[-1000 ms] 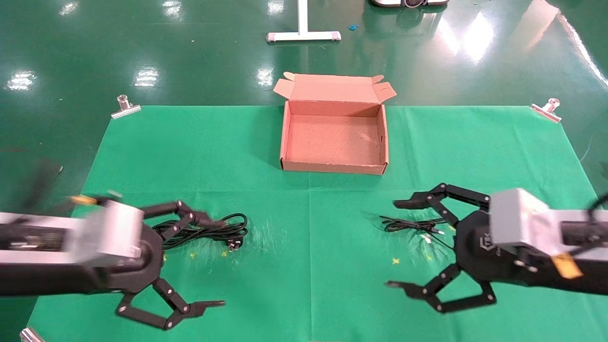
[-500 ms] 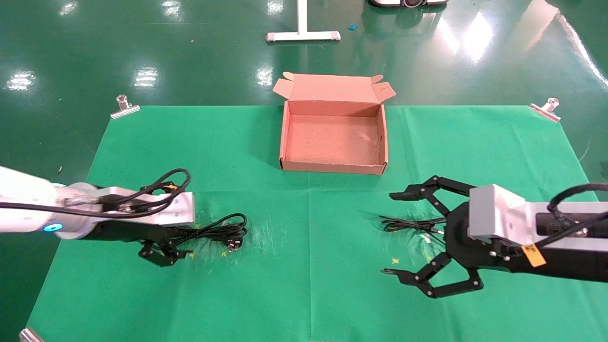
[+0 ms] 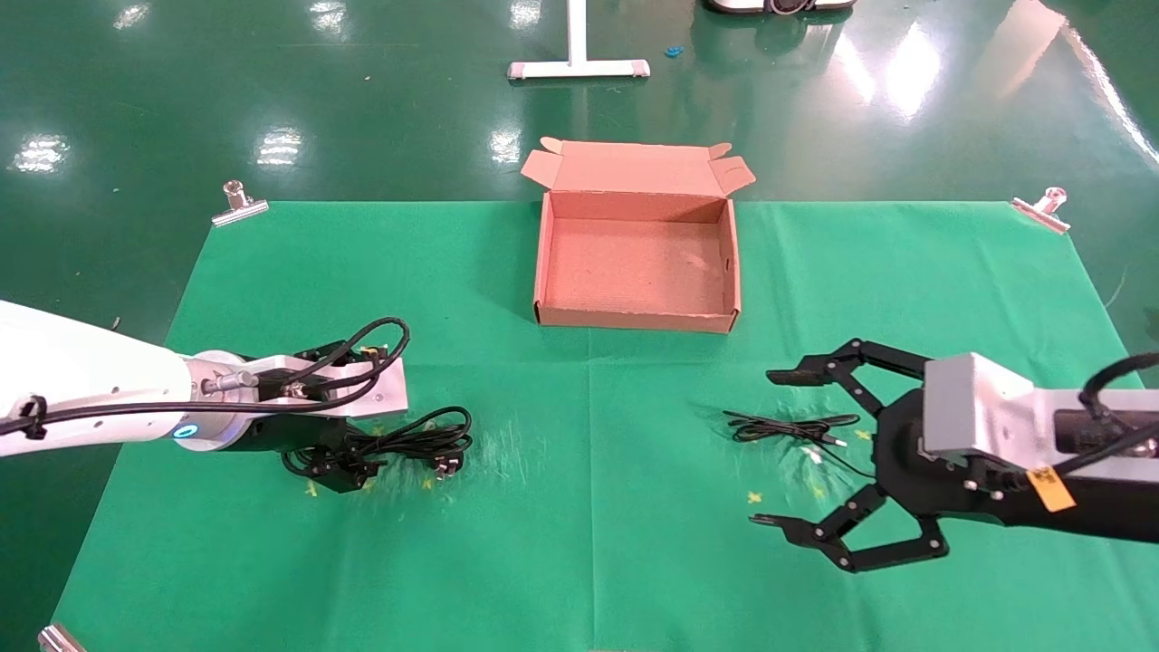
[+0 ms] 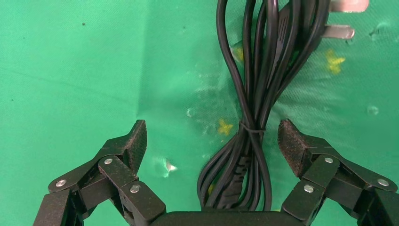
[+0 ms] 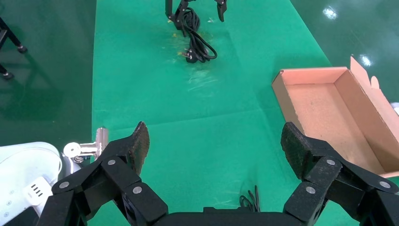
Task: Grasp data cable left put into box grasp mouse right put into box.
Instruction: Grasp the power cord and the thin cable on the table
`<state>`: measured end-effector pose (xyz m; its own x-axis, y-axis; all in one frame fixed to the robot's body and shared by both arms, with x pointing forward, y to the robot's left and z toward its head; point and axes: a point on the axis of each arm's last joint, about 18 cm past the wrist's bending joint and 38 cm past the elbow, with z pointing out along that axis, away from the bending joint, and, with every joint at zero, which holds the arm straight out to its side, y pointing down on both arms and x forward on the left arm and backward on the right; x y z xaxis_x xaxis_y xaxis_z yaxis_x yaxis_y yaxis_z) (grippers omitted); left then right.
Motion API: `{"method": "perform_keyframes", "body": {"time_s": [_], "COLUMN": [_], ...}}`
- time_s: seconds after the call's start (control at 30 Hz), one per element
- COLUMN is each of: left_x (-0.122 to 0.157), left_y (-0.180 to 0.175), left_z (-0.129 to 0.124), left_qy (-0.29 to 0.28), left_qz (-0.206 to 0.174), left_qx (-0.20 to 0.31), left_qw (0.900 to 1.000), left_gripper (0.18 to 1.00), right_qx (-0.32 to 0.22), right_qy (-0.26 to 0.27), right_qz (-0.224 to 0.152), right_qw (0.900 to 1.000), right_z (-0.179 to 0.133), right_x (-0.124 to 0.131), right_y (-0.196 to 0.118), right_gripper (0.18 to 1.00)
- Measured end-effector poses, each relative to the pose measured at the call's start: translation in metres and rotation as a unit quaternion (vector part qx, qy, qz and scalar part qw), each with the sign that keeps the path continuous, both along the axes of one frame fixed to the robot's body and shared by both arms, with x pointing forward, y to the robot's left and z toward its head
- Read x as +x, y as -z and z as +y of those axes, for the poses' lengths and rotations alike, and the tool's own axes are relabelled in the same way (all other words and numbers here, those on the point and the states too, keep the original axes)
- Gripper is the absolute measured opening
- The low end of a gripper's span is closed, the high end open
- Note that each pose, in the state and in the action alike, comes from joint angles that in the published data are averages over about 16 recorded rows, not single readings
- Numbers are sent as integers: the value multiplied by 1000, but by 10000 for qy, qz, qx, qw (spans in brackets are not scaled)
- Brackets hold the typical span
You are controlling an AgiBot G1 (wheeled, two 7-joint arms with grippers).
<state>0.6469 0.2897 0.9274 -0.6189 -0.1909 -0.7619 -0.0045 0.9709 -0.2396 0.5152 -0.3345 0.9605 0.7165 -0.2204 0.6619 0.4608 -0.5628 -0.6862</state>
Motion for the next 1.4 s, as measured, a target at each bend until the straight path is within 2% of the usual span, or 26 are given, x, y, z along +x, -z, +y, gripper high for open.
{"method": "perform_keyframes", "body": {"time_s": [0.2, 0.37, 0.77, 1.1, 1.4], "left_x": [2, 2, 2, 2, 2], "left_y": [0, 0, 0, 0, 0], "left_z": [-4, -6, -6, -6, -6], "left_qy": [1, 14, 31, 32, 33], "left_qz": [-21, -32, -32, -33, -33], "left_qx": [-18, -26, -29, -28, -28], "left_qw": [10000, 10000, 10000, 10000, 10000], "left_gripper": [1001, 1001, 1001, 1001, 999], "right_qx": [-148, -418, -1041, -984, -899], "right_qy": [223, 612, 1727, 2289, 2518], "right_qz": [108, 223, 316, 327, 278], "right_qw": [9996, 9970, 9789, 9679, 9632], "right_z": [-5, -11, -12, -3, -2], "right_x": [6, 21, 78, 115, 128], "right_y": [8, 19, 49, 65, 69], "right_gripper": [1001, 1001, 1001, 1001, 1000]}}
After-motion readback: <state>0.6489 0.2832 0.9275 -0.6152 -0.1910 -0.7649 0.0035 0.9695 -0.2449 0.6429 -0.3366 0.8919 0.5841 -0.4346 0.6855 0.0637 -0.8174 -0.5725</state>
